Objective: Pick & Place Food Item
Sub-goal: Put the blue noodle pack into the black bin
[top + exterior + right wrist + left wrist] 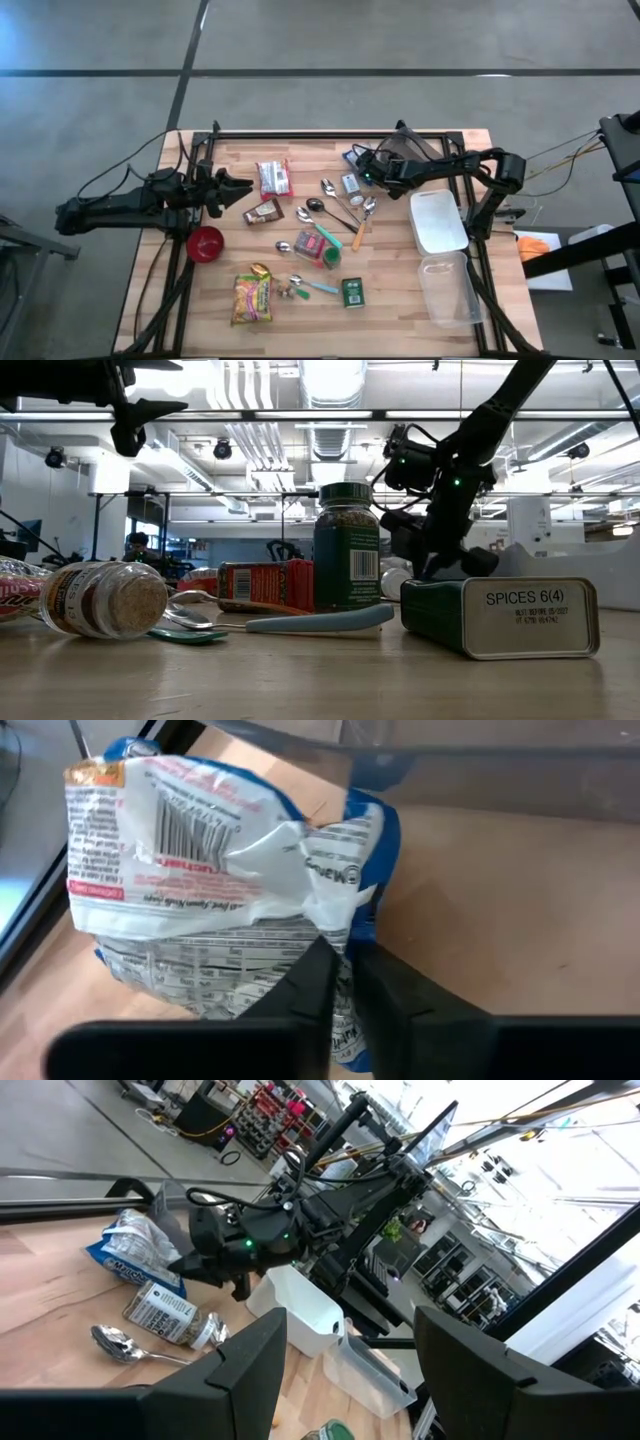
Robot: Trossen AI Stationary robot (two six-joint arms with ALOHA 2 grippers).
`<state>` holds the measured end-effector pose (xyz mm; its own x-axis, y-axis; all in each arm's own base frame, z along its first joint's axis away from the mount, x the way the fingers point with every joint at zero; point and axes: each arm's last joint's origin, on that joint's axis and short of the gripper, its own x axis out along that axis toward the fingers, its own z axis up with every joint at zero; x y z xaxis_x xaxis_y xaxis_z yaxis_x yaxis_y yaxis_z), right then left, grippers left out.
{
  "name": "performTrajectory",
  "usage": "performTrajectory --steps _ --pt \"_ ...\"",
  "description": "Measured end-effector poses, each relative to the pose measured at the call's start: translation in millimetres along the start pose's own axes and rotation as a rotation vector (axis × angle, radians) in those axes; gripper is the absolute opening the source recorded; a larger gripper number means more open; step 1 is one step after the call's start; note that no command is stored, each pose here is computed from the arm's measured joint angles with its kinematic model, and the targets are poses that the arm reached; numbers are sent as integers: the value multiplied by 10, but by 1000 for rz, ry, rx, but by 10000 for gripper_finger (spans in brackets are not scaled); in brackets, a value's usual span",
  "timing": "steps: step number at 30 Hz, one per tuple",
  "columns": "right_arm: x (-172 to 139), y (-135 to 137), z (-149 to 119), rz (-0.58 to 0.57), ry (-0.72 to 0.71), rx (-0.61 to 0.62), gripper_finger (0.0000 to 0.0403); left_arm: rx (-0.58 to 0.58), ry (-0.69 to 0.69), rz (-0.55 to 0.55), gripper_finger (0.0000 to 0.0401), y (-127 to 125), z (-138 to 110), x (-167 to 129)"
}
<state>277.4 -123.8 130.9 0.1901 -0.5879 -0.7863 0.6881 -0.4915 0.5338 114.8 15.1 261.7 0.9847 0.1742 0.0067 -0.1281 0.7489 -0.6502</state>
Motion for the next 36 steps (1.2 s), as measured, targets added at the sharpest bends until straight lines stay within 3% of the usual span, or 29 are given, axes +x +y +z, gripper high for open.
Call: performTrajectory --steps 9,24,29,36 --pt "-113 65 20 48 60 -133 13 0 0 0 220 0 0 1" --pt "-686 343 276 287 -10 -735 11 -7 4 8 220 15 -16 5" --pt "-879 409 376 354 -58 -880 11 -7 1 6 220 12 -12 3" --pt "-1173 393 578 253 -137 -967 11 -23 2 8 220 14 -14 5"
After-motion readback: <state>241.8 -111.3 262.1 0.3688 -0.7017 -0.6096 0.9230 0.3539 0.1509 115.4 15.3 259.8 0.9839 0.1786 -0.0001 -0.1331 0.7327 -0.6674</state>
